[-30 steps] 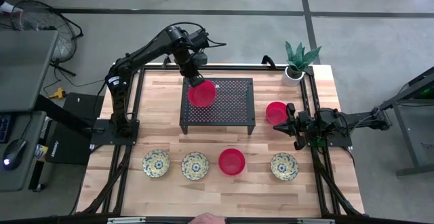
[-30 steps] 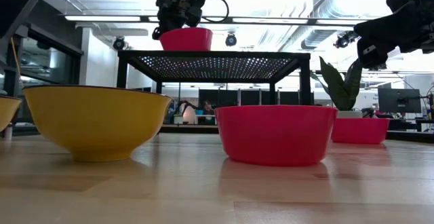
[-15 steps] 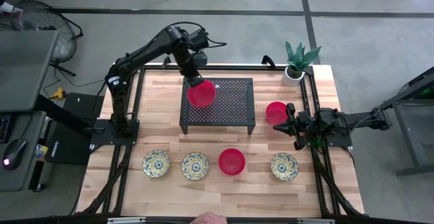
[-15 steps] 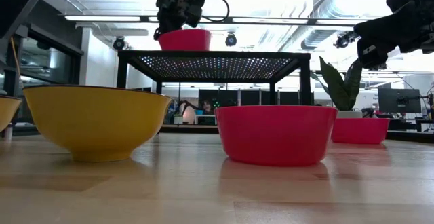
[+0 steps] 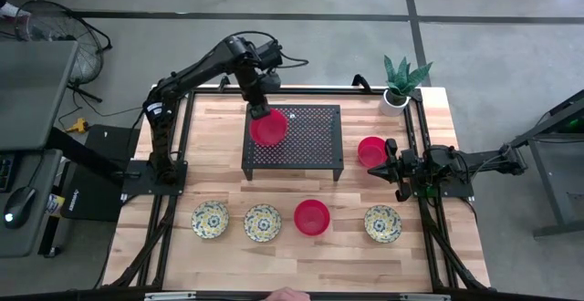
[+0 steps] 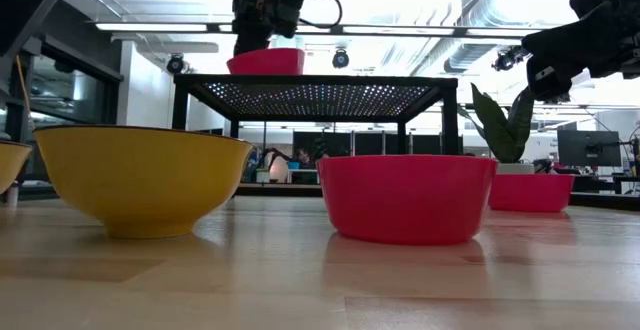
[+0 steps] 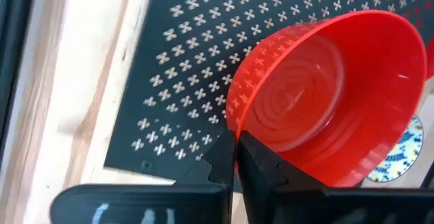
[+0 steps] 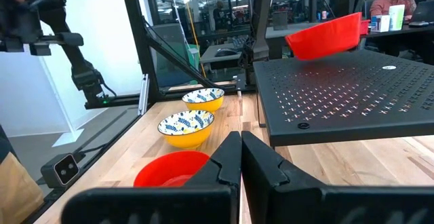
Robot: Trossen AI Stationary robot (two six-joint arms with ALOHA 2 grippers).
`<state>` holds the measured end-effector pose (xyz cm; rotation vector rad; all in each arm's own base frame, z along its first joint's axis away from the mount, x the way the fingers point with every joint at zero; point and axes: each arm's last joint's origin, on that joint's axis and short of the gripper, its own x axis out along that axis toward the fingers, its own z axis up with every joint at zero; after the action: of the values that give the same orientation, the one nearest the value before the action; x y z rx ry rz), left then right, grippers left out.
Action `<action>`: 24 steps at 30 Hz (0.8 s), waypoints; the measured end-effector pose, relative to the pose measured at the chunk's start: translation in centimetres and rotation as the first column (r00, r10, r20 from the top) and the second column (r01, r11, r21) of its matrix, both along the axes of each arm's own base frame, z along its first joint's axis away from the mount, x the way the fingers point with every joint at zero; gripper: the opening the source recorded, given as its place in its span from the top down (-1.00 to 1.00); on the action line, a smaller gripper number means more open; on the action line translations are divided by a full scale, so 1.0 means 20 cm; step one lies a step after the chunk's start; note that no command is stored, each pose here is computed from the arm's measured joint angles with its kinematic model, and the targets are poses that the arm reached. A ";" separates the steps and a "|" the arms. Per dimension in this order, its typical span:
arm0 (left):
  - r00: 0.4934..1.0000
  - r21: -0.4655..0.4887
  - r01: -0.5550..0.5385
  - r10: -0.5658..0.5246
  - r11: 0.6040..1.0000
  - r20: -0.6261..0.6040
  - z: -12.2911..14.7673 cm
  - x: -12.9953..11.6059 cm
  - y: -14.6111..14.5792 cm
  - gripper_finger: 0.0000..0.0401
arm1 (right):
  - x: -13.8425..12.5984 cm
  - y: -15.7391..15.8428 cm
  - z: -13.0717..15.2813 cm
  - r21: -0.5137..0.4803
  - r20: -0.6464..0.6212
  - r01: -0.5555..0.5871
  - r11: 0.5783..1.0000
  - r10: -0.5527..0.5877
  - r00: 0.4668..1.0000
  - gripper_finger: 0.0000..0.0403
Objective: Pick & Place Mini bowls
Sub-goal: Put the top left red bowl on the shelf
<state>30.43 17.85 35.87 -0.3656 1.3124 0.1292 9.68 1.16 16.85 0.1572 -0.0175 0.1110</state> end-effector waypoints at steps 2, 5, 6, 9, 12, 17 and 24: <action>1.000 0.004 0.025 -0.025 1.000 0.000 -0.01 0.01 0.00 0.95 | 0.00 0.00 0.00 0.000 0.000 0.000 1.000 0.000 1.000 1.00; 0.999 0.009 0.053 -0.053 0.999 0.007 0.00 0.00 0.00 0.95 | 0.00 0.00 0.00 0.000 0.000 0.000 1.000 0.000 1.000 1.00; 0.998 0.011 0.061 -0.061 0.998 0.008 0.00 0.00 0.00 0.95 | 0.00 0.00 0.00 0.000 0.000 0.000 1.000 0.000 1.000 1.00; 0.998 0.018 0.064 -0.064 0.998 0.003 0.00 0.00 0.00 0.95 | 0.00 0.00 0.00 0.000 0.000 0.000 1.000 0.000 1.000 1.00; 0.998 0.026 0.069 -0.069 0.997 0.000 0.00 0.00 0.00 0.95 | 0.00 0.00 0.00 0.000 0.000 0.000 1.000 0.000 1.000 1.00; 0.997 0.025 0.078 -0.078 0.997 0.002 0.00 0.00 0.00 0.95 | 0.00 0.00 0.00 0.000 0.000 0.000 1.000 0.000 1.000 1.00; 0.995 0.037 0.100 -0.100 0.994 0.000 -0.01 0.00 0.00 0.74 | 0.00 0.00 0.00 0.000 0.000 0.000 1.000 0.000 1.000 1.00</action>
<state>30.46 17.92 35.76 -0.2676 1.3221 0.0686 9.68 1.16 16.85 0.1571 -0.0175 0.1112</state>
